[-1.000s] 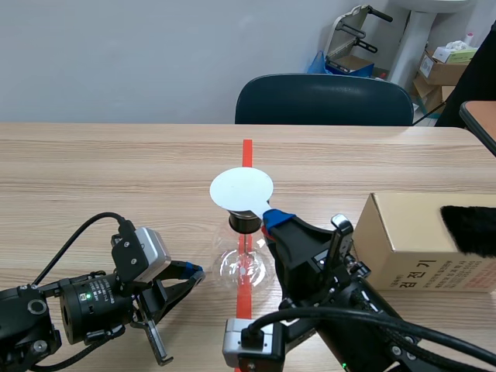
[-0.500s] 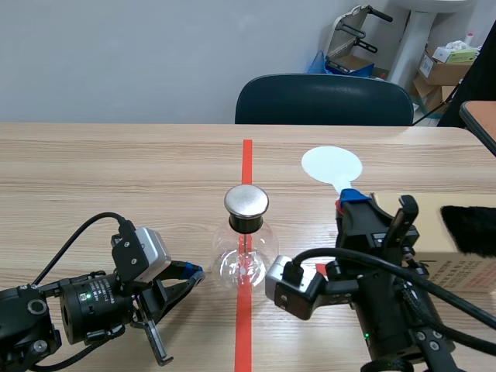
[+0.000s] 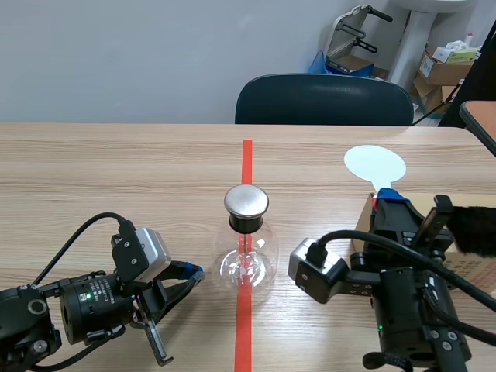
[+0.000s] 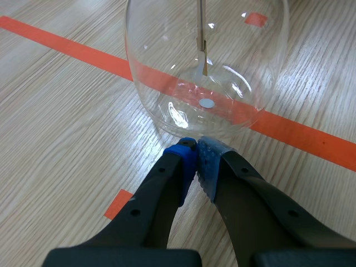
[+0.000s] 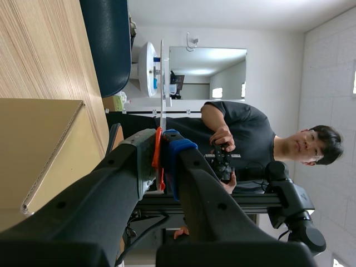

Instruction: Do the electroscope experiment

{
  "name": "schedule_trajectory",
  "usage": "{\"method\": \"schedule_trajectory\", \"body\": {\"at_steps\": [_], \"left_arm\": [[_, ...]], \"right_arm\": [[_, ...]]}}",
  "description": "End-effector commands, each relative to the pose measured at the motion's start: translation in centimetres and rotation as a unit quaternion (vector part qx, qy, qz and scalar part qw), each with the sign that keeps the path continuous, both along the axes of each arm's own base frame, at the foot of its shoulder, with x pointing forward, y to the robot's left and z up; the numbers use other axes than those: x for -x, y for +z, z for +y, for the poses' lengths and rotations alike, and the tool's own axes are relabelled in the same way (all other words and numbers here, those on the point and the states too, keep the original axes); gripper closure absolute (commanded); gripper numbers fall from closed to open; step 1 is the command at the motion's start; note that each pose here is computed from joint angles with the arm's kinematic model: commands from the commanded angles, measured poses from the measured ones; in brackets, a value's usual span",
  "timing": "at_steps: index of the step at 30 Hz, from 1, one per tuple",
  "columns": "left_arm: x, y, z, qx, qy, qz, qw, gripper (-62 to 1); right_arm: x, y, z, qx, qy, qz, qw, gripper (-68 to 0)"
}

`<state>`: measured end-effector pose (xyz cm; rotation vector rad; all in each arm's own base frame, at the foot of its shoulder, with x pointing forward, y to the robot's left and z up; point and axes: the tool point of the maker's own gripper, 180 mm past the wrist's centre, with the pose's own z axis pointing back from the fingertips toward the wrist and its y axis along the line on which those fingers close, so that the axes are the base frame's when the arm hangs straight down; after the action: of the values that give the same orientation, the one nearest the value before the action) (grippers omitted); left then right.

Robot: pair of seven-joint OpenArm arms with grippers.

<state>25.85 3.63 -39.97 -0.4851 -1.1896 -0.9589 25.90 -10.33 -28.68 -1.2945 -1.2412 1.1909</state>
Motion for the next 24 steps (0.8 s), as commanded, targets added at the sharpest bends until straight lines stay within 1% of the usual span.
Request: {"method": "schedule_trajectory", "body": {"at_steps": [1,7,11,12,15,19,24], "left_arm": [[-0.7,1.0,-0.4,0.016,0.002,-0.014,0.9998,-4.0],[-0.7,1.0,-0.4,0.017,0.002,-0.015,0.9998,-4.0],[-0.7,1.0,-0.4,0.017,0.002,-0.015,0.9998,-4.0],[-0.7,1.0,-0.4,0.017,0.002,-0.015,0.9998,-4.0],[-0.7,1.0,-0.4,0.017,0.002,-0.015,0.9998,-4.0],[-0.7,1.0,-0.4,0.017,0.002,-0.015,0.9998,-4.0],[-0.7,1.0,-0.4,0.017,0.002,-0.015,0.9998,-4.0]], "right_arm": [[-0.5,1.2,-0.1,0.003,0.008,-0.021,0.9998,-0.8],[-0.3,1.1,1.6,0.012,0.061,-0.018,0.9979,-0.8],[-0.1,1.0,3.4,0.016,0.109,-0.016,0.9937,-0.8],[0.1,0.9,3.8,0.017,0.123,-0.015,0.9922,-0.8],[0.6,1.2,5.2,0.018,0.162,-0.024,0.9863,-0.8],[1.3,1.4,6.9,0.021,0.212,-0.033,0.9764,-0.8],[2.0,1.3,8.5,0.026,0.258,-0.031,0.9652,-0.8]]}}
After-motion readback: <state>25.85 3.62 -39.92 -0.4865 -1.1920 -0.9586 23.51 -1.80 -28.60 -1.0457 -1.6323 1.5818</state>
